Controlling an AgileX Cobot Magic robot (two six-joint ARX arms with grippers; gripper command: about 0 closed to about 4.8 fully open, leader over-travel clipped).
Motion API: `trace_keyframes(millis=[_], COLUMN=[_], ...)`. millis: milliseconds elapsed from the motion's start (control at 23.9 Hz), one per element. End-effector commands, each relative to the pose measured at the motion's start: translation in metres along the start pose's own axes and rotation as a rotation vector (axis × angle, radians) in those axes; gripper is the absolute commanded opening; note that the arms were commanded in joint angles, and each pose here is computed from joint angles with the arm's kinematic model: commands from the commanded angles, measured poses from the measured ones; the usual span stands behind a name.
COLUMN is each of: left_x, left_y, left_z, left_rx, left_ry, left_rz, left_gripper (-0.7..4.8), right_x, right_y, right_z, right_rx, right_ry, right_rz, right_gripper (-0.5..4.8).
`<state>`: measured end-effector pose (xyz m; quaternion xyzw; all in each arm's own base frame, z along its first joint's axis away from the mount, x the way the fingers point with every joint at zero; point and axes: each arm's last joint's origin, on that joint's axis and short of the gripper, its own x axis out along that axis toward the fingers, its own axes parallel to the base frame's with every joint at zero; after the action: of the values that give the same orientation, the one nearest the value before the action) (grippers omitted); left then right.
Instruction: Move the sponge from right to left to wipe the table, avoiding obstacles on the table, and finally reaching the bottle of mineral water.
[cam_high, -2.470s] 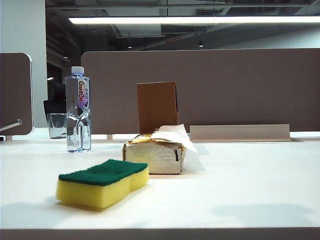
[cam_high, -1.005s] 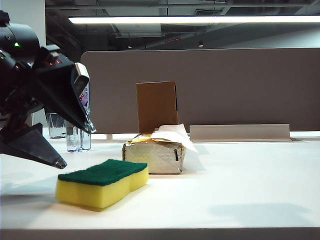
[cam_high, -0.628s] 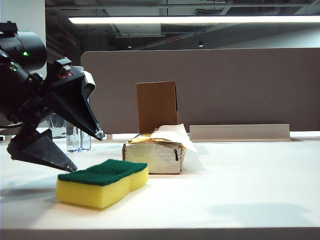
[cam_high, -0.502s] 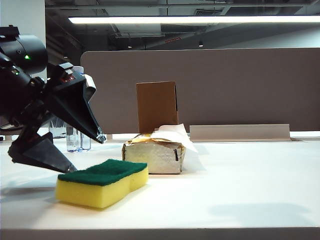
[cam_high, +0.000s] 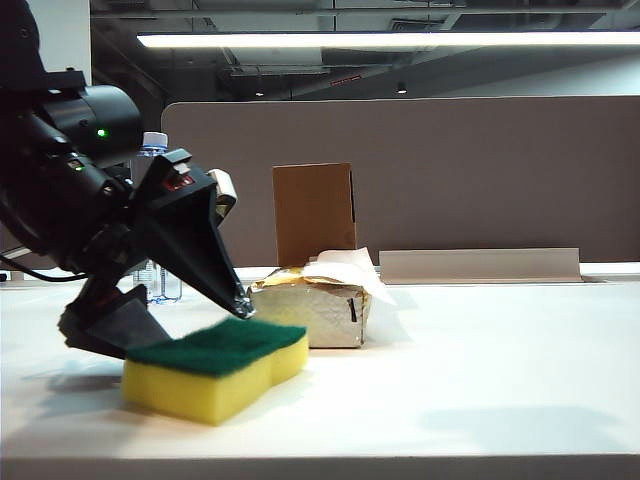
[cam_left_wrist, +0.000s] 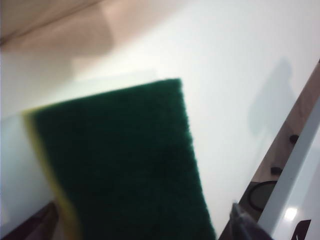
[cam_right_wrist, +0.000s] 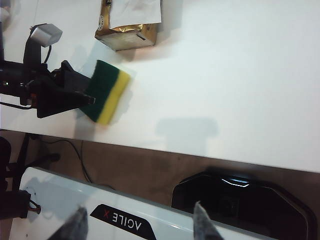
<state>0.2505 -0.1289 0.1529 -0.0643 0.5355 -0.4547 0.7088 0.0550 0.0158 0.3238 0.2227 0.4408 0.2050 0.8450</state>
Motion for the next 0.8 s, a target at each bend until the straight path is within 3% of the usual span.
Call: trace_keyframes(millis=[42, 126, 167, 251, 461, 502, 544, 586, 712, 795], left_x=[0.0102, 0.0139, 0.0142, 0.0142, 0.0139, 0.0139, 0.0138, 0.0137, 0.0136, 0.0136], left_y=[0.0026, 0.0065, 0.0073, 0.0073, 0.0075, 0.0076, 0.0075, 0.0074, 0.0073, 0.0072], left_z=[-0.0026, -0.0043, -0.0047, -0.0049, -0.0081, -0.0094, -0.0102, -0.0107, -0.0121, -0.0124], left_rx=[-0.018, -0.068, -0.084, -0.086, -0.107, -0.112, -0.107, -0.102, -0.107, -0.108], left_ry=[0.039, 0.056, 0.060, 0.061, 0.090, 0.102, 0.109, 0.115, 0.127, 0.129], left_rz=[0.030, 0.079, 0.096, 0.096, 0.114, 0.119, 0.118, 0.117, 0.117, 0.117], left_gripper=[4.79, 4.79, 4.24, 3.71, 3.13, 2.03, 1.27, 0.91, 0.68, 0.08], right_x=[-0.0016, -0.0016, -0.0017, -0.0017, -0.0021, -0.0024, -0.0028, -0.0031, -0.0031, -0.0030], right_y=[0.0018, 0.0018, 0.0018, 0.0019, 0.0022, 0.0025, 0.0027, 0.0030, 0.0031, 0.0032], right_z=[0.0016, 0.0016, 0.0017, 0.0017, 0.0022, 0.0026, 0.0029, 0.0031, 0.0035, 0.0042], right_rx=[-0.006, -0.005, -0.006, -0.006, 0.000, 0.002, 0.000, -0.002, -0.001, -0.004], right_ry=[-0.017, -0.017, -0.018, -0.018, -0.023, -0.027, -0.030, -0.033, -0.037, -0.042], right_rz=[0.015, 0.015, 0.015, 0.015, 0.015, 0.016, 0.015, 0.015, 0.016, 0.017], right_gripper=[2.70, 2.70, 2.70, 2.70, 2.70, 2.69, 2.69, 2.69, 2.55, 2.51])
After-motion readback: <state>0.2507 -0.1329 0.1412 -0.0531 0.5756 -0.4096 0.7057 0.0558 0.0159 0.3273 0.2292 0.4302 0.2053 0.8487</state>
